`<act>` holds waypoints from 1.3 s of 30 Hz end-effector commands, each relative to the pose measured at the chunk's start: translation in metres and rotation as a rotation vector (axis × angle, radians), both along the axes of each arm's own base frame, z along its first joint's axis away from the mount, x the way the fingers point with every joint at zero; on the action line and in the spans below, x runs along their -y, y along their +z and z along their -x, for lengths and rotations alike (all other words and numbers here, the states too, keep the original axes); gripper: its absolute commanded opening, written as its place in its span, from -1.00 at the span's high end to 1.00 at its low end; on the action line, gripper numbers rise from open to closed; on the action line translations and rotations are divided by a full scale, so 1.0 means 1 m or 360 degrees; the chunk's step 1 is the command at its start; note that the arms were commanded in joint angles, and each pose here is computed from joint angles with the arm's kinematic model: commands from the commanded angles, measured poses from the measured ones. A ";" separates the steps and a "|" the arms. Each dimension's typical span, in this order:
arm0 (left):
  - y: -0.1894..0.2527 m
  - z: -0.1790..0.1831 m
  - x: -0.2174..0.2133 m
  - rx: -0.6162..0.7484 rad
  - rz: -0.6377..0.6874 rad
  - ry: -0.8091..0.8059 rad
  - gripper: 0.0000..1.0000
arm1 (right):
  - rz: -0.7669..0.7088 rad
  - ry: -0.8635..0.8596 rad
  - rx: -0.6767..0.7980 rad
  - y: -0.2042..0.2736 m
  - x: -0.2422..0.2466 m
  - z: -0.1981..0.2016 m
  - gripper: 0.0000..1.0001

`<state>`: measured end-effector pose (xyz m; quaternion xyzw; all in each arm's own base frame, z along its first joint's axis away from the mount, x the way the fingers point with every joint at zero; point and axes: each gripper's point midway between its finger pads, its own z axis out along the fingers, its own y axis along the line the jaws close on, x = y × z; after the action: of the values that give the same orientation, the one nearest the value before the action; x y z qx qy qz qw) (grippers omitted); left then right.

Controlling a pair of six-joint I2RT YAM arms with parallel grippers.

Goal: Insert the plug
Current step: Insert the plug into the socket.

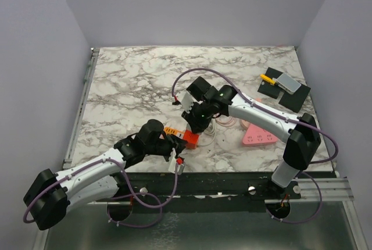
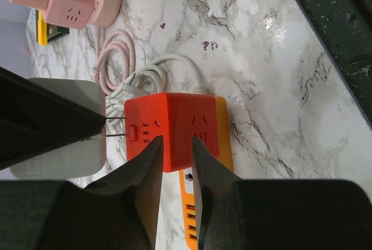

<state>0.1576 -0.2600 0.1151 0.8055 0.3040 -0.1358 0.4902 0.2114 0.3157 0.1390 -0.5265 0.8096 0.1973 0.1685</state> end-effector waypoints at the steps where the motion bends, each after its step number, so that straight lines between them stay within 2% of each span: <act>1: 0.002 -0.004 0.005 -0.0010 -0.0001 0.0027 0.49 | -0.0070 0.0006 0.0106 0.011 -0.007 -0.004 0.99; 13: -0.002 -0.015 0.006 -0.0039 -0.0038 0.0129 0.54 | -0.0074 0.0043 0.0093 0.004 -0.011 0.000 0.99; 28: 0.013 -0.011 0.003 -0.0023 0.0043 0.0149 0.54 | -0.0045 0.0065 0.0059 -0.003 -0.011 0.003 0.99; 35: 0.000 -0.015 0.004 -0.0055 -0.0027 0.0172 0.72 | -0.0043 0.0081 0.0044 -0.004 -0.012 0.009 0.99; 39: -0.006 -0.016 0.002 -0.0060 -0.0053 0.0185 0.73 | -0.0039 0.0089 0.0040 -0.006 -0.012 0.010 0.99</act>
<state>0.1694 -0.2612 0.1076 0.7937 0.3556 -0.1242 0.4777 0.2054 0.3252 0.1385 -0.5385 0.7967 0.2038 0.1836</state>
